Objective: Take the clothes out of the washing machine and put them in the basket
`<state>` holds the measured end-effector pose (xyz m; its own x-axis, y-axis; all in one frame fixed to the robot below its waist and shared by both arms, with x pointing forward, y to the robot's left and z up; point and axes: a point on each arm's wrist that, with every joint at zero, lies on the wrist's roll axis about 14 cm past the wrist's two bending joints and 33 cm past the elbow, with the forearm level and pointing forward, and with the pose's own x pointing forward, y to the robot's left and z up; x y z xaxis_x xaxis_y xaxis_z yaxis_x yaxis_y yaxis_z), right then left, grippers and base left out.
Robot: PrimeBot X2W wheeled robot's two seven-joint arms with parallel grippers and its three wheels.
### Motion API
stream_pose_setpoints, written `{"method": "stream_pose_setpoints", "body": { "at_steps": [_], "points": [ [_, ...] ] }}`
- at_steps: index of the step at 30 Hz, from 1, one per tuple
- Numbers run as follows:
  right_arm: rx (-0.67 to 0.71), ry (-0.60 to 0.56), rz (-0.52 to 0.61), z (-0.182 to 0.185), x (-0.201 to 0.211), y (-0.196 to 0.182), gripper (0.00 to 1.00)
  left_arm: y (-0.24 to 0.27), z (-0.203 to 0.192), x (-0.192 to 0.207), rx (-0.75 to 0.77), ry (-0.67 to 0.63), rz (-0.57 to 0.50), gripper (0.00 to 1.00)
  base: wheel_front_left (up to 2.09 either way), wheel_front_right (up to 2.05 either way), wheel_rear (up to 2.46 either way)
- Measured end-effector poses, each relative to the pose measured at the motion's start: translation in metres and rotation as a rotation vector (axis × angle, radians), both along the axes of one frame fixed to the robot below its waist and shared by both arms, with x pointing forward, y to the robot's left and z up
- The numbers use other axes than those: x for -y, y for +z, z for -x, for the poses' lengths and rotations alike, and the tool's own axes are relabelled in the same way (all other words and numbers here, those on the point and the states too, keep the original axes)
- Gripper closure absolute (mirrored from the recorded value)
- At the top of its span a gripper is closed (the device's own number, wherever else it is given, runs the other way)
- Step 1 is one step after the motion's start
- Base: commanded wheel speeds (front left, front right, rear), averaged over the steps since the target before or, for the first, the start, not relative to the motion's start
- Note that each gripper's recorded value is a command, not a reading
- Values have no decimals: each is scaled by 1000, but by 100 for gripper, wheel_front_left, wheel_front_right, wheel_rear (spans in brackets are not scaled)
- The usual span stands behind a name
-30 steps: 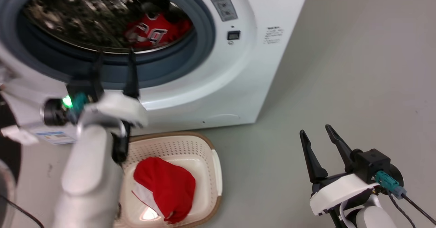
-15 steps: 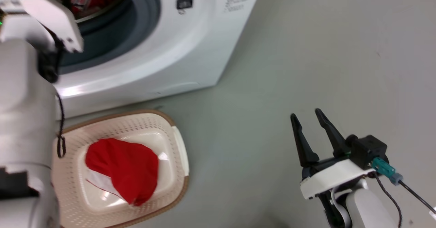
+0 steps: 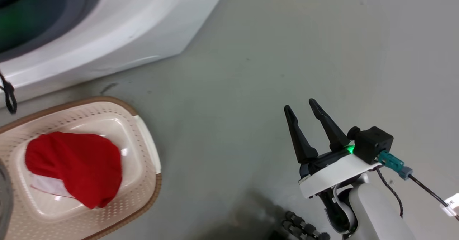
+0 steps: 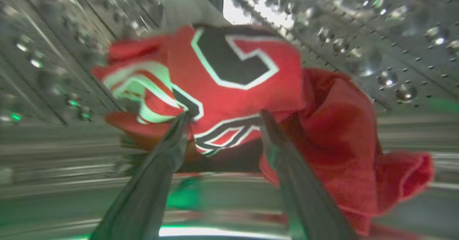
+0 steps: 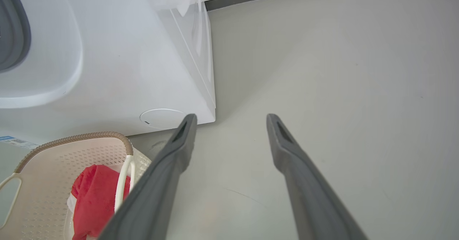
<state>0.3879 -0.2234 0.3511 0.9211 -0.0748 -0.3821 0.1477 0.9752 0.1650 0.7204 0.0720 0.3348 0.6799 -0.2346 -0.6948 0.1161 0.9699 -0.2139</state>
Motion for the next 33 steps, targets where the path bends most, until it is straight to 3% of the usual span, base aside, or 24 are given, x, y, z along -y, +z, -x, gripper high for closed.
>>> {"method": "stream_pose_setpoints", "body": {
  "at_steps": [9, 10, 11, 12, 18, 23, 29, 33],
  "points": [
    [-42, -15, 5, 5, 5, -11, 0, -33, 4, 15, -230, 11, 15, 0, 0, 0, 0],
    [-43, -13, 4, 5, 4, -11, 0, -33, 5, 15, -246, 14, 14, 56, 0, 0, 0],
    [-44, -12, 4, 5, 3, -11, 0, -32, 5, 15, -254, 13, 11, 93, 0, 0, 0],
    [-44, -9, 2, 5, 2, -11, 0, -30, 6, 16, -261, 12, 9, 100, 0, 0, 0],
    [-31, -4, -4, 4, 0, -7, 0, -21, 4, 5, -181, 27, -64, 100, 0, 0, 0],
    [-6, -5, -2, 2, 1, 2, 0, 3, -5, -14, 23, 53, -158, 100, 0, 0, 0],
    [38, 3, 16, 1, 2, 18, 0, 36, 2, -20, 289, 53, -182, 100, 0, 0, 0],
    [74, 13, 36, 6, 1, 32, 0, 58, 27, -14, 440, 34, -139, 100, 0, 0, 0]
  ]
}}
